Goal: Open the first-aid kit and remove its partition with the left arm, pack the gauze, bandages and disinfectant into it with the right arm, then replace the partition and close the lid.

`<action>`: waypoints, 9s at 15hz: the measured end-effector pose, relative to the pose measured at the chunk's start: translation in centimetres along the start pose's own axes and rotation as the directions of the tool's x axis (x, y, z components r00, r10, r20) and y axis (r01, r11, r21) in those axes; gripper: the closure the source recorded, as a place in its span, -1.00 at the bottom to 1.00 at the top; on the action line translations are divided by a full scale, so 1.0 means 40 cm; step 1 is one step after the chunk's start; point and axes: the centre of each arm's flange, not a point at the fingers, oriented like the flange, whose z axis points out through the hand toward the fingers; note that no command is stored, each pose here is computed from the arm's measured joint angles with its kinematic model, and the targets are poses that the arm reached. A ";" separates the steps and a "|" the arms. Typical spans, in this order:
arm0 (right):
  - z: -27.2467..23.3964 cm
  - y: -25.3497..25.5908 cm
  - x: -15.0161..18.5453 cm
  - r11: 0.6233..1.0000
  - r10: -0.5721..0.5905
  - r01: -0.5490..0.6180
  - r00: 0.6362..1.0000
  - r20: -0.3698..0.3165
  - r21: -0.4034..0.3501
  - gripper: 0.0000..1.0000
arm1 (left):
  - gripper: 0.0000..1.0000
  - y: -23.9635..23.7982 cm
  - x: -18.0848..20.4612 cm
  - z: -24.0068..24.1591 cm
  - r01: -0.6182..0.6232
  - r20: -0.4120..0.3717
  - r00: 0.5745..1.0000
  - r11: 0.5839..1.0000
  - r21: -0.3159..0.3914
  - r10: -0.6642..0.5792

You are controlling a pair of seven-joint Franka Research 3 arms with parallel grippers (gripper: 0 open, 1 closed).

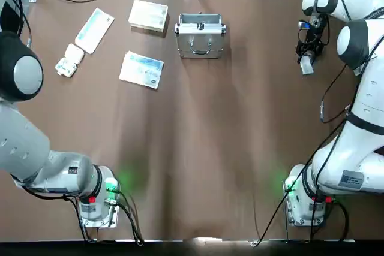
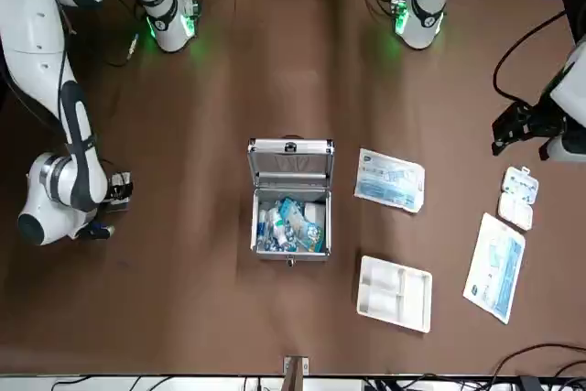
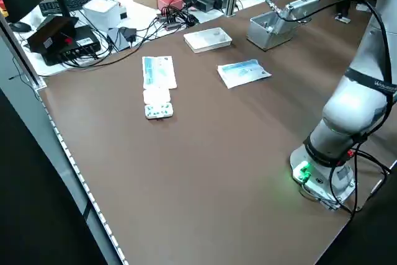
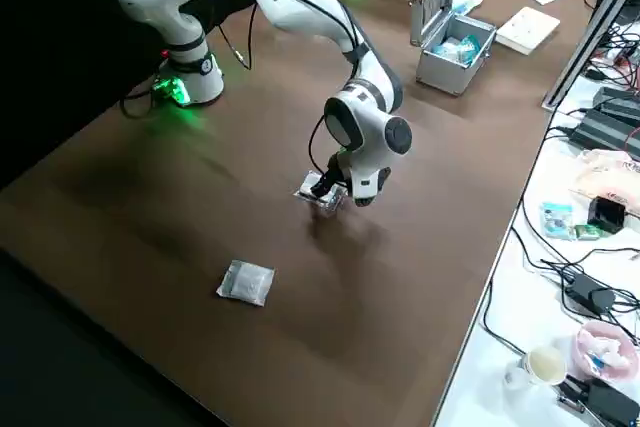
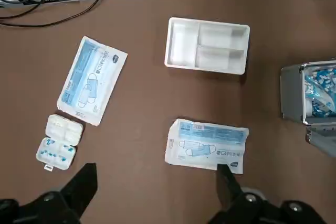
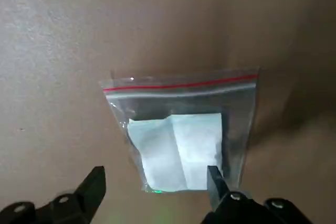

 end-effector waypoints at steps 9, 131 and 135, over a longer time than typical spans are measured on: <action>0.020 -0.020 0.012 1.000 -0.013 0.013 1.000 -0.004 -0.013 -0.44 | -1.00 -0.036 0.008 0.010 0.035 -0.014 0.999 0.999 0.004 -0.035; -0.111 0.664 -0.163 0.947 -0.259 0.215 0.951 -0.170 -0.238 -0.23 | -1.00 -0.043 0.052 0.168 0.032 0.000 0.999 0.999 -0.003 -0.032; -0.064 0.701 -0.149 0.938 -0.265 0.214 0.950 -0.167 -0.274 0.07 | -1.00 -0.036 0.053 0.168 0.028 -0.002 1.000 1.000 -0.003 -0.028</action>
